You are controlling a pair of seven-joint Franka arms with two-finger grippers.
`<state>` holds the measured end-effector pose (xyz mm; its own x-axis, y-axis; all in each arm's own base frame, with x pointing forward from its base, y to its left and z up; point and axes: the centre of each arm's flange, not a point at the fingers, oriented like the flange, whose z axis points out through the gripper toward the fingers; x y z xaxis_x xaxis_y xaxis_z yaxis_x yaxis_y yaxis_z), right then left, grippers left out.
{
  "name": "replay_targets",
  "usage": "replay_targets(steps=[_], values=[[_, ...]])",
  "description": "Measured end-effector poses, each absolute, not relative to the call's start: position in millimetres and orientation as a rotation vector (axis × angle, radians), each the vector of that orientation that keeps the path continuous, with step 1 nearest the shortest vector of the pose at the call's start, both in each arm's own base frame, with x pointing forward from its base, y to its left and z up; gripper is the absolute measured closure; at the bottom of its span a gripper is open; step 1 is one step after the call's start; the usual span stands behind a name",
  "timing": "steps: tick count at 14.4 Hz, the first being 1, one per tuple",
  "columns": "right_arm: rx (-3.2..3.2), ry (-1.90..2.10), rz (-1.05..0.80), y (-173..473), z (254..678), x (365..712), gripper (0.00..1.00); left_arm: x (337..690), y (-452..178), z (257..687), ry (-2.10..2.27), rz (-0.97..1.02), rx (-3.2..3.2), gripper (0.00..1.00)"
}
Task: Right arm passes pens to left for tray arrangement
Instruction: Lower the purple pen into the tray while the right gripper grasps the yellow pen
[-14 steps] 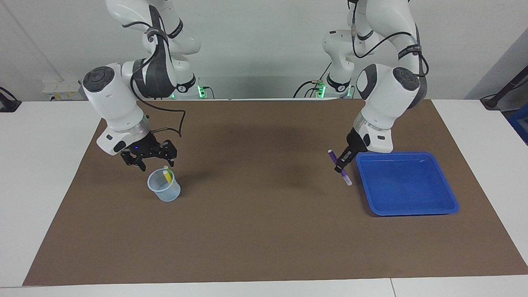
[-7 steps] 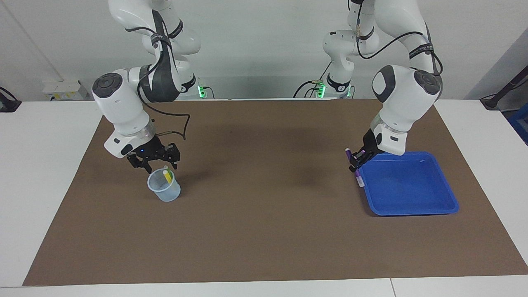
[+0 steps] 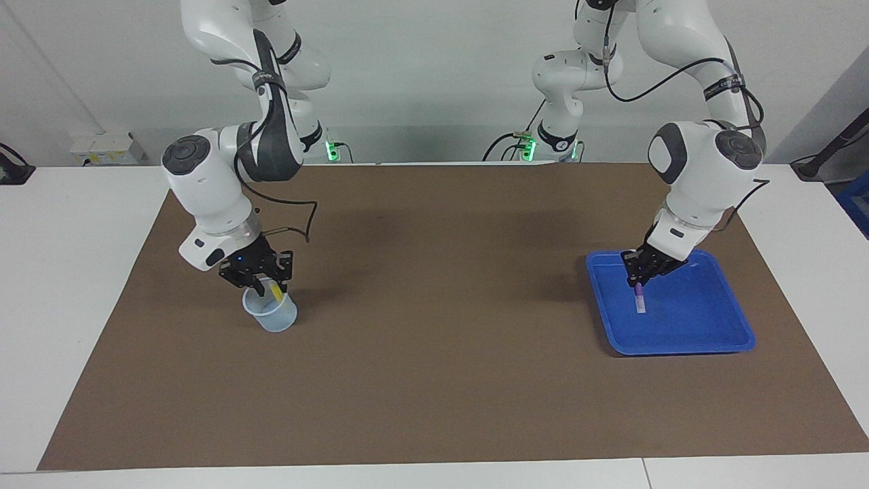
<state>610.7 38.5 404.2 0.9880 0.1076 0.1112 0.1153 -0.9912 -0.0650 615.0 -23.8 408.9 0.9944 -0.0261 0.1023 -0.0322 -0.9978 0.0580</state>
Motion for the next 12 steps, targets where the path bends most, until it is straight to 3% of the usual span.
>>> replay_targets(steps=[6, 8, 10, 12], values=[[-3.061, -0.172, -0.159, 38.5, 402.5, 609.9, 0.60, 612.5, -10.2, 343.1, -0.076, 0.193, 3.076, 0.82], [-3.061, -0.172, -0.157, 38.5, 402.2, 609.7, 0.62, 610.6, -10.1, 332.0, -0.087, 0.185, 3.076, 0.82], [-3.061, -0.173, -0.154, 38.5, 402.0, 609.5, 0.73, 607.1, -8.4, 324.6, -0.101, 0.176, 3.077, 0.82], [-3.062, -0.173, -0.153, 38.5, 401.9, 609.4, 0.74, 605.7, -8.2, 322.3, -0.106, 0.179, 3.077, 0.82]])
